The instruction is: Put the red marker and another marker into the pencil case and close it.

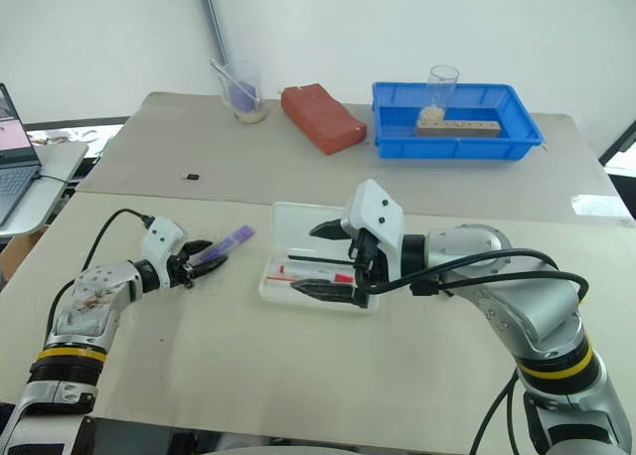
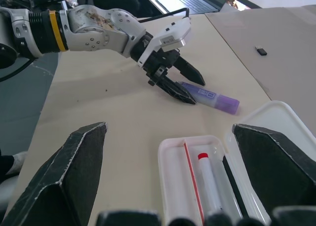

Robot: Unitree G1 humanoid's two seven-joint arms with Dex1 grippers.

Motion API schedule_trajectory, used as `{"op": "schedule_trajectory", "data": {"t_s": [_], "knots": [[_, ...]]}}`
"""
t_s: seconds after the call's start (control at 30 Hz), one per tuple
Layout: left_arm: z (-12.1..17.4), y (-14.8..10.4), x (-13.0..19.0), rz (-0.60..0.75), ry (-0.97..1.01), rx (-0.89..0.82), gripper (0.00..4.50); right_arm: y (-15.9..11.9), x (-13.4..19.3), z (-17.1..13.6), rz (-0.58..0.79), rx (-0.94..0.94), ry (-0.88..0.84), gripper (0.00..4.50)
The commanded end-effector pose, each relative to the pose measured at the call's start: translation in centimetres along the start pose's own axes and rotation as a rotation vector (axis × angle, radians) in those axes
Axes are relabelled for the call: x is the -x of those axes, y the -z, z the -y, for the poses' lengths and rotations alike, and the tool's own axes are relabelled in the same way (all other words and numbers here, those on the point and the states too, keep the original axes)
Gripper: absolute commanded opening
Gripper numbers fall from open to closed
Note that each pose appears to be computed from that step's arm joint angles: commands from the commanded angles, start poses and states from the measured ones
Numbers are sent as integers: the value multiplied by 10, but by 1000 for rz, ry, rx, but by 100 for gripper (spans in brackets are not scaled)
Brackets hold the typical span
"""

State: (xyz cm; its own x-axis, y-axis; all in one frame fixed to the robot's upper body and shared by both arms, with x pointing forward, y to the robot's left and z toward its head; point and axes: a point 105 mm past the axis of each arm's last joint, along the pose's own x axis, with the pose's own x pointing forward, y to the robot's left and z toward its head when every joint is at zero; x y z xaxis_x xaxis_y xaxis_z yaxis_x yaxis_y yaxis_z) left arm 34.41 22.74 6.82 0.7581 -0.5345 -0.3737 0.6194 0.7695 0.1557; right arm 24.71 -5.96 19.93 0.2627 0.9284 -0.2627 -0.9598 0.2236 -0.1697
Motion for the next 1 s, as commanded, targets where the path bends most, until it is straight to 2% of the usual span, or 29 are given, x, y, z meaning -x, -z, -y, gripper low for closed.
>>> {"op": "schedule_trajectory", "data": {"t_s": [0.03, 0.2, 0.33, 0.4, 0.5, 0.63, 0.77, 1.0], "knots": [[-7, -9, -2, 14, 5, -23, 92, -6, 3, 1, 15, 29, 26, 450], [-1, -35, -4, 35, 86, -140, 95, -5, 11, 6, 2, 34, 72, 450], [22, -78, 21, 63, 281, -289, 95, 5, 25, 7, -35, 17, 122, 450], [35, -86, 35, 35, 382, -340, 95, 11, 31, 7, -54, 6, 139, 450], [56, -92, 51, -15, 528, -413, 95, 22, 37, 7, -82, -9, 162, 450], [77, -101, 49, 2, 623, -486, 95, 28, 42, 8, -93, -26, 184, 450], [103, -106, 19, 90, 647, -574, 95, 39, 48, 11, -119, -37, 208, 450], [124, -89, -6, 111, 709, -614, 95, 43, 51, 11, -127, -38, 221, 450]]}}
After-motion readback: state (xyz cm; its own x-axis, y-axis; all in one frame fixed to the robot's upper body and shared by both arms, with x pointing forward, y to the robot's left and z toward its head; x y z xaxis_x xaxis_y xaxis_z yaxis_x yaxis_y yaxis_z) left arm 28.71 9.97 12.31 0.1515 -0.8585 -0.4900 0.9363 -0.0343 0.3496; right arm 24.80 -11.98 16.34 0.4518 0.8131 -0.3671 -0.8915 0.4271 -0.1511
